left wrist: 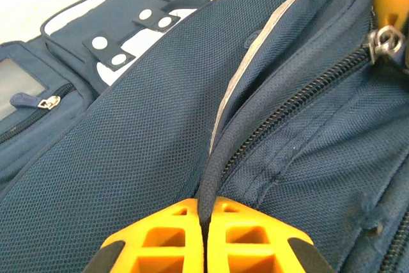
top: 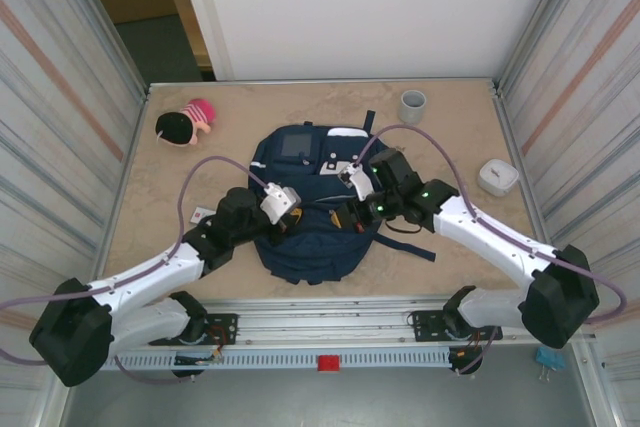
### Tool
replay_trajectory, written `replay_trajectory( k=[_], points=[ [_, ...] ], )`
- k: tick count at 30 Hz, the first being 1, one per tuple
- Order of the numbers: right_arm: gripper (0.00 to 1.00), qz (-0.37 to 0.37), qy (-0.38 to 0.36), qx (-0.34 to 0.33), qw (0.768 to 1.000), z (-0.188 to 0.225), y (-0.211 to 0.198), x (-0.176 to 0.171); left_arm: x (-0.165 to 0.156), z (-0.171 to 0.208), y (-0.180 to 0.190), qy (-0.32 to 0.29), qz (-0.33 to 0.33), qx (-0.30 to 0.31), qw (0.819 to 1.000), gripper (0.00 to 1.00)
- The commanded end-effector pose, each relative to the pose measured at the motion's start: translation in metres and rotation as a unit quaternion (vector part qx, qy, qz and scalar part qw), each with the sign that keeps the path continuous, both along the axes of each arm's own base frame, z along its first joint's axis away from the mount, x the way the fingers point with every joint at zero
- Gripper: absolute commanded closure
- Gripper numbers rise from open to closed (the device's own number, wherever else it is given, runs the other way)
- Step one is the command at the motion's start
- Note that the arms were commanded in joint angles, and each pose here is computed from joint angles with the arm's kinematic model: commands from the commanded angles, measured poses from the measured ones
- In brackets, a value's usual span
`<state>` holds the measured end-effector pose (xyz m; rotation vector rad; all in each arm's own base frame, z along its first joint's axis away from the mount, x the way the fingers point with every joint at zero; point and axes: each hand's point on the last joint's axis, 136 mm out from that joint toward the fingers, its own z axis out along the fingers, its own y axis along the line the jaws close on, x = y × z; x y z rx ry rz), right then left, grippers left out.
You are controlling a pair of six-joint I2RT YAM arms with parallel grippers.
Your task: Pack books, pencil case, and school supplies into a backpack
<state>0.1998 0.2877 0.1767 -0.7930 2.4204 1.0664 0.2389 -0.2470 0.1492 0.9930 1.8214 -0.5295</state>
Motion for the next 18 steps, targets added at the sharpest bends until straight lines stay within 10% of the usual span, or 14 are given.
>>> replay_trajectory(
  k=[1,11,18],
  points=[
    [1.00,0.028,0.010,0.061,0.998,0.027,0.043,-0.014,0.011,0.069,-0.023,-0.087,-0.015,-0.069,0.994,1.00],
    [0.54,-0.072,0.019,0.080,0.994,0.034,0.002,0.000,0.006,0.064,-0.009,-0.112,-0.011,-0.042,0.993,1.00],
    [0.45,-0.195,0.071,0.140,0.968,0.033,-0.049,0.017,0.000,0.056,-0.006,-0.111,-0.028,-0.037,0.993,1.00]
  ],
)
